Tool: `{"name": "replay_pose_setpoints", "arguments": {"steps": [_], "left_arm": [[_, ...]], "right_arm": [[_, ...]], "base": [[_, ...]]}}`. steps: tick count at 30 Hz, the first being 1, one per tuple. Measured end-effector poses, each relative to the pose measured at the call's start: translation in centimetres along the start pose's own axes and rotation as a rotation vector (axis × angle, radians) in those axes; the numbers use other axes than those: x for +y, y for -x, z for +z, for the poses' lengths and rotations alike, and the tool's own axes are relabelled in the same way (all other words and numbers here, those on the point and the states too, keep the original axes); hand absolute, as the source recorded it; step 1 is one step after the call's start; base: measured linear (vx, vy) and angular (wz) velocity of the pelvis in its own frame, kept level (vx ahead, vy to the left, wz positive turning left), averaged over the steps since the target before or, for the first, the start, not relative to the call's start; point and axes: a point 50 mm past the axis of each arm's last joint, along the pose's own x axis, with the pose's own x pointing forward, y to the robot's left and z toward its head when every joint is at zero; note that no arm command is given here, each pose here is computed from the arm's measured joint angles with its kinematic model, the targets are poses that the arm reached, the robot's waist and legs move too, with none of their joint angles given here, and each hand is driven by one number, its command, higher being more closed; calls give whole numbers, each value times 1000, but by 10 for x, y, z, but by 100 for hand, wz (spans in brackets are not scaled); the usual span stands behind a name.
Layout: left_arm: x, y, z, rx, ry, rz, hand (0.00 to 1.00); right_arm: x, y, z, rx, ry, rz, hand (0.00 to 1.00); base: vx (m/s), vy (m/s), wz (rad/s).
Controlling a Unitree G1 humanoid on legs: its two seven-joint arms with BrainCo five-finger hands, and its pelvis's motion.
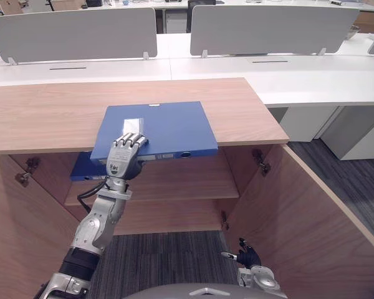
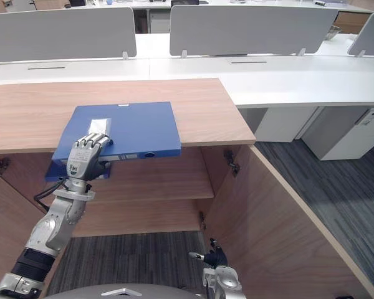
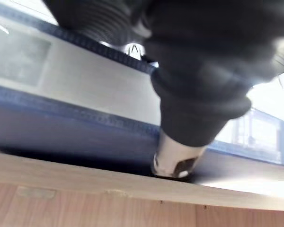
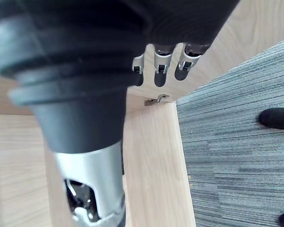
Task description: Walk over to the cabinet, pick up the folder, carry it to the office cabinet, place the folder inside the office cabinet, then close the office cabinet door
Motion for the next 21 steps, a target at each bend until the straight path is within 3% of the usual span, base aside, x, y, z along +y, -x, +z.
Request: {"name": "replay_pose_setpoints", "arguments": {"steps": [11,16,21], "left_arm": [[20,-8,15,-63,127,91,100],[36,-11,57,-165,381,189,100],[47,-7,80,-230,613,192,100]], "right_arm": [[3,0,0,-1,15,14,0],[2,0,1,-7,15,7,0],[3,-1,2,-11,18,13,0]], "base": [[0,0,0],[0,0,0],[-13,0,0]]}}
